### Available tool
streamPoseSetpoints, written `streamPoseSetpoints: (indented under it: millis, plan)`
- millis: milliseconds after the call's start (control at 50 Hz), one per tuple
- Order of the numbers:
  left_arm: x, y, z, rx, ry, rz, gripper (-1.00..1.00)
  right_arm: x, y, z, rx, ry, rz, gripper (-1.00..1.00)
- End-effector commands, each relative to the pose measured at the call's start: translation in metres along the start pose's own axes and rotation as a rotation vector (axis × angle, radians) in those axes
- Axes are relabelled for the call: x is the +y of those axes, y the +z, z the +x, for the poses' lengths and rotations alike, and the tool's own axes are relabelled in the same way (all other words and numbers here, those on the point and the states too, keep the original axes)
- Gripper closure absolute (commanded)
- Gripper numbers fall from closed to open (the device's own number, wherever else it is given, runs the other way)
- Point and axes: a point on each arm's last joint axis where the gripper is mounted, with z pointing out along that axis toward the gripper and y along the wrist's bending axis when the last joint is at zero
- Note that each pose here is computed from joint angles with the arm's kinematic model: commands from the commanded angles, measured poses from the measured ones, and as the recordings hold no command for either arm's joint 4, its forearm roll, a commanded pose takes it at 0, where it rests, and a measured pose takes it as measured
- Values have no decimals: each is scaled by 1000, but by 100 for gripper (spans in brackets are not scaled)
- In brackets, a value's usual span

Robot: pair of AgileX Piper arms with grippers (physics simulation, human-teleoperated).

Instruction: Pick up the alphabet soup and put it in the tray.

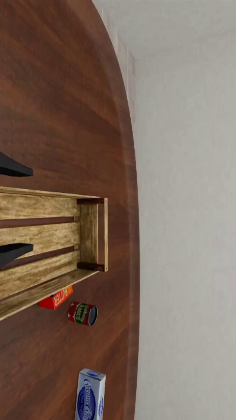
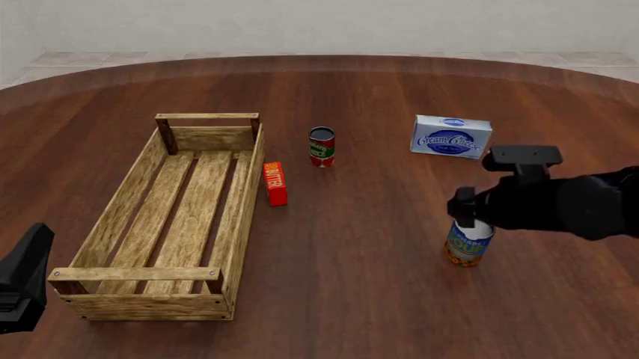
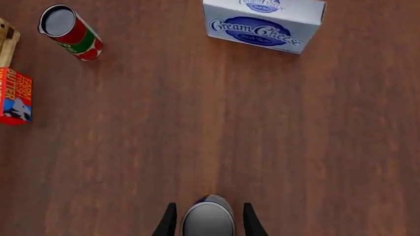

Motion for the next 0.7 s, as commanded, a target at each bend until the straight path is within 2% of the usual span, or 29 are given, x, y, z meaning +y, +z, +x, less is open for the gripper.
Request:
streamPoseSetpoints:
  millis: [20,700]
  plan:
    - [0,0,0,0,0,0,-100,1,5,4,8,6,-2,-100]
    - [0,0,0,0,0,0,-100,2,18,11,31,11,-5,-100]
